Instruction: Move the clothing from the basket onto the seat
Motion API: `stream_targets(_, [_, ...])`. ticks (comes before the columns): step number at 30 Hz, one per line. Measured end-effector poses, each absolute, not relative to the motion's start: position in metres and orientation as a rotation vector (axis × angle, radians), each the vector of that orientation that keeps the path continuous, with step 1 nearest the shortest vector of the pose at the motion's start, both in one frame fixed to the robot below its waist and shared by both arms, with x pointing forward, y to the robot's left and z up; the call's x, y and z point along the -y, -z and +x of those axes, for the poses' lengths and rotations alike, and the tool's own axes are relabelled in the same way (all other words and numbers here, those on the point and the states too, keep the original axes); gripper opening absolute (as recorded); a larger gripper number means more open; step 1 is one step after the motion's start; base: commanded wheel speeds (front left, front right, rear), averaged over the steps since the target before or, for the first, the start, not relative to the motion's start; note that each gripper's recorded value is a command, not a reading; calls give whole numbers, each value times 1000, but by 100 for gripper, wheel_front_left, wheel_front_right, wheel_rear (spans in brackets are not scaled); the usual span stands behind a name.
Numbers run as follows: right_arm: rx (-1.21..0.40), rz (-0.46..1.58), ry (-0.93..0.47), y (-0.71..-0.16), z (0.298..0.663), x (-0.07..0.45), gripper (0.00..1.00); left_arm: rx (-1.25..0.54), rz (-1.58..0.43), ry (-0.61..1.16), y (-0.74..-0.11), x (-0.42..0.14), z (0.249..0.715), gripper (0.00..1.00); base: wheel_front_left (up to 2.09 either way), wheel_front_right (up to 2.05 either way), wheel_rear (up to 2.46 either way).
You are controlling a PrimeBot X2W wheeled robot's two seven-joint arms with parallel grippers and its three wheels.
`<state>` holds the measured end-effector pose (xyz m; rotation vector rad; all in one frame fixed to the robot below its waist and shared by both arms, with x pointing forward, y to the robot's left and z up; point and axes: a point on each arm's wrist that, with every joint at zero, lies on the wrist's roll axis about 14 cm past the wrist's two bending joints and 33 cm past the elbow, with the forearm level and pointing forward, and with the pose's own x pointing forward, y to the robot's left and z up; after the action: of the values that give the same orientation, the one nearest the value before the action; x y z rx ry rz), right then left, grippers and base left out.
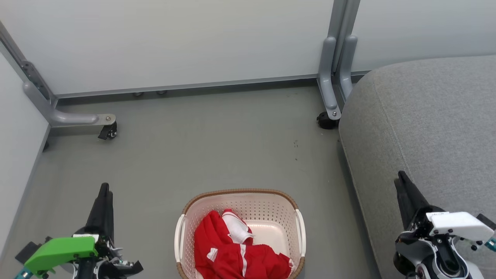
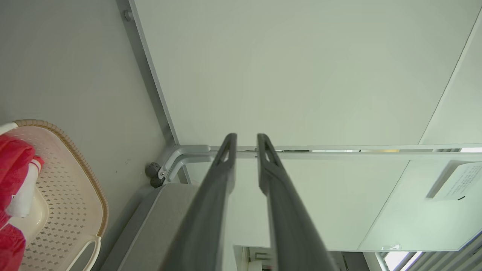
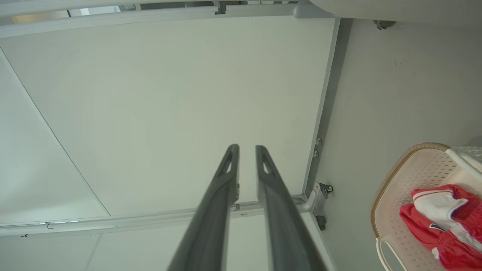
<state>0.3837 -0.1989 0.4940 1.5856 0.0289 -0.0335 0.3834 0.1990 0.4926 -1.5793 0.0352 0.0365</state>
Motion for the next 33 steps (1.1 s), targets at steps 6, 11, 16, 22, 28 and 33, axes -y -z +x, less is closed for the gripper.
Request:
stream_targets(6, [-29,1584,50,-490,382,197,100,-47,-1577,-47,-488,-194,382,100,0,0,0])
stream_targets(11, [-22,1558,46,-493,383,194,100,-43,-1570,-37,-491,-188,383,100,0,0,0])
stream_targets(16, [-13,1497,43,-496,384,194,100,-31,-1520,-9,-499,-182,387,100,0,0,0])
stream_targets(22, [6,1361,22,-505,387,193,100,-4,-1374,21,-511,-181,392,100,0,0,0])
stream_targets(28, [23,1188,-14,-516,389,188,100,28,-1237,44,-523,-179,393,100,0,0,0])
stream_targets(33, [31,1060,-43,-522,390,183,100,40,-1146,58,-527,-175,394,100,0,0,0])
